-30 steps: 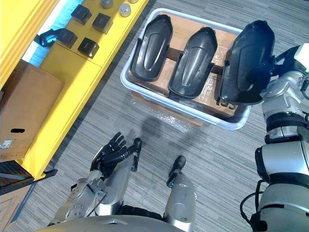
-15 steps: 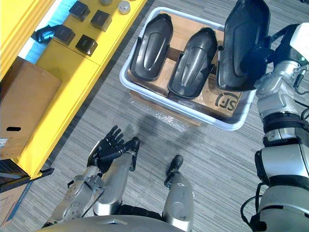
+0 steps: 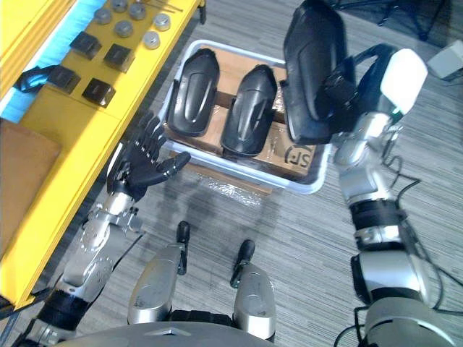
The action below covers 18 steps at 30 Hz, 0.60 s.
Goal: Walk over and take three plastic housings, then place them on the shelf
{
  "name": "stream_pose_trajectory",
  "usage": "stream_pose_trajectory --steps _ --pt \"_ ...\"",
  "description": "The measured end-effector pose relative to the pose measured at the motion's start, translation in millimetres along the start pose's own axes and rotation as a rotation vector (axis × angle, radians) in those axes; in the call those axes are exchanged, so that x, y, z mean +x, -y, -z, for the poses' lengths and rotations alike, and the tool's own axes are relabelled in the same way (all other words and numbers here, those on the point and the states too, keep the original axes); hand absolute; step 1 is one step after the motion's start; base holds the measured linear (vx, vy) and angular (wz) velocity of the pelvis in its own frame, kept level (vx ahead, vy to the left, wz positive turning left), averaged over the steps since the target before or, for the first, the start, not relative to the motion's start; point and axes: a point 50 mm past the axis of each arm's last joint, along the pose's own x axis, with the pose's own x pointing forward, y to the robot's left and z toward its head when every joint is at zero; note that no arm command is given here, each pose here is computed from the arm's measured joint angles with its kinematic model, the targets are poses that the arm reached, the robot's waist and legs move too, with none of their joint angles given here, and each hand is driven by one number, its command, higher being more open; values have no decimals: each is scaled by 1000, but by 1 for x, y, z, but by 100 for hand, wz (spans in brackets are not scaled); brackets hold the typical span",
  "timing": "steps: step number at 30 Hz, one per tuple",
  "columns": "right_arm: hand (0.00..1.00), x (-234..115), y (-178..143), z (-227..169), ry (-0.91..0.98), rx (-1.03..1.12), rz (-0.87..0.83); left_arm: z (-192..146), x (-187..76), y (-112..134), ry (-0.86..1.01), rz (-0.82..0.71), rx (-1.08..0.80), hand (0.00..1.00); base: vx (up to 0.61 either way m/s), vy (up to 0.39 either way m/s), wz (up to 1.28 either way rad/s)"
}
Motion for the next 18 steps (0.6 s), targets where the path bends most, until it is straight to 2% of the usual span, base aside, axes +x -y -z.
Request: stream_pose_trajectory --steps 4,6,8,11,18 --pt "0 -29 -25 -2 -19 38 -89 -2 22 22 -18 146 47 100 91 -6 -23" --pt "0 -41 -36 -5 -29 73 -146 10 35 38 -92 215 45 100 103 20 -38" --pt "0 -47 -42 -10 -6 79 -174 21 39 43 -153 221 41 100 101 14 -29" --pt "0 -48 -41 -20 47 118 -181 36 42 45 -233 211 80 100 56 -3 -23" --pt "0 -64 -46 -41 178 182 -227 75 34 28 -445 93 98 100 4 -6 -10"
